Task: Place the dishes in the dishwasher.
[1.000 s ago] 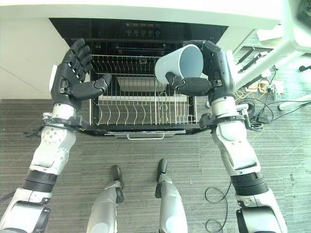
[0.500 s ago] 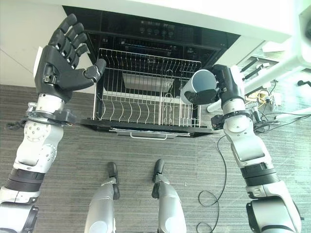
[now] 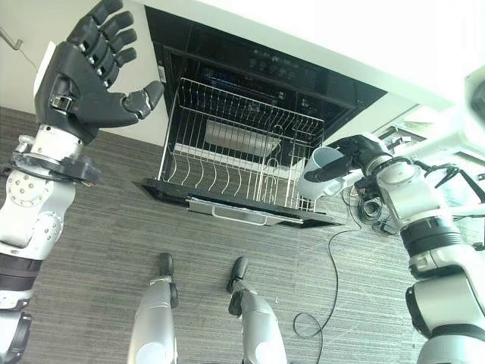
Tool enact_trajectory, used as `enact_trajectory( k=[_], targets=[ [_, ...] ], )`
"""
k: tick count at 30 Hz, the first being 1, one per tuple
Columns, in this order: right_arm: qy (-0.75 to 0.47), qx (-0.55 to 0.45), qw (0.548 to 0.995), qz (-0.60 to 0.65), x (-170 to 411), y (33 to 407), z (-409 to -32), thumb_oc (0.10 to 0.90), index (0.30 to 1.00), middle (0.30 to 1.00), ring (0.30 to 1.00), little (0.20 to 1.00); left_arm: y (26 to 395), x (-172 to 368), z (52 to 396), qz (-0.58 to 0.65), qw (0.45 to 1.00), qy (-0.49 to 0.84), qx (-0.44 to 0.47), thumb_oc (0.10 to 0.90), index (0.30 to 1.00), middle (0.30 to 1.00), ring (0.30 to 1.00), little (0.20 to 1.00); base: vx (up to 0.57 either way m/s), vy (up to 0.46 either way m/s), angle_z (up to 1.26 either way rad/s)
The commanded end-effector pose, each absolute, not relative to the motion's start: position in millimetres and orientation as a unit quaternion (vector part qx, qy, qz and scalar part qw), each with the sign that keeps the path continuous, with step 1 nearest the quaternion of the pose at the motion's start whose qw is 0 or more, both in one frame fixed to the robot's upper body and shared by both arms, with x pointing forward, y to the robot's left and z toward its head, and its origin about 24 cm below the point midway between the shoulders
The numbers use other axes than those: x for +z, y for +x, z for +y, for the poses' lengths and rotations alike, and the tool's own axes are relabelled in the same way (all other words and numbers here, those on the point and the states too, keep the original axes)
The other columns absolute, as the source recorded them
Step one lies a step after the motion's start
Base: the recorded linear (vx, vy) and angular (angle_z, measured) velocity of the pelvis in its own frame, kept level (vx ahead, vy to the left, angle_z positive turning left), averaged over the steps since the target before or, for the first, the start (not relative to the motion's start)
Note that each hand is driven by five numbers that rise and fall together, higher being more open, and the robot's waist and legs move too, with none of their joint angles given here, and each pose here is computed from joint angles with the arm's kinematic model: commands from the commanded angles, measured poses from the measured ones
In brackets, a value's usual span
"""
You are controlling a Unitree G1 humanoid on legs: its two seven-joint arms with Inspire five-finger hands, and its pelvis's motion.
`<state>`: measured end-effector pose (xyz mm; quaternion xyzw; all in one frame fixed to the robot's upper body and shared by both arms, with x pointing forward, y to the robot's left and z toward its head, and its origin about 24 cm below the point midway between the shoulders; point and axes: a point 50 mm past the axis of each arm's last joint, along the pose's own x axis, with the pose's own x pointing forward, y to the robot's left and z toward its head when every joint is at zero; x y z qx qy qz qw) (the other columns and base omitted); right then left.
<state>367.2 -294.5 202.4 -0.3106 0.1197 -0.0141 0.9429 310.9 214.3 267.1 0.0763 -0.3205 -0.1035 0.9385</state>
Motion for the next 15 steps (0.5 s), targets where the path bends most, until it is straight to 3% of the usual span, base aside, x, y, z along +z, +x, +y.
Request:
enact_trajectory(
  k=[1, 15],
  targets=[
    [-0.335, -0.037, 0.941, 0.039, 260, 363, -302, 0.4, 0.3, 0.3, 0.3, 0.3, 289, 315, 192, -0.435, 0.882, 0.064, -0.169, 0.8, 0.9, 0.9, 0.9, 0.9, 0.02, -0.017, 0.04],
    [-0.315, -0.091, 0.945, 0.023, 282, 370, -314, 0.4, 0.3, 0.3, 0.3, 0.3, 294, 302, 186, -0.419, 0.886, 0.043, -0.194, 0.8, 0.9, 0.9, 0.9, 0.9, 0.0, 0.022, 0.02]
  ],
)
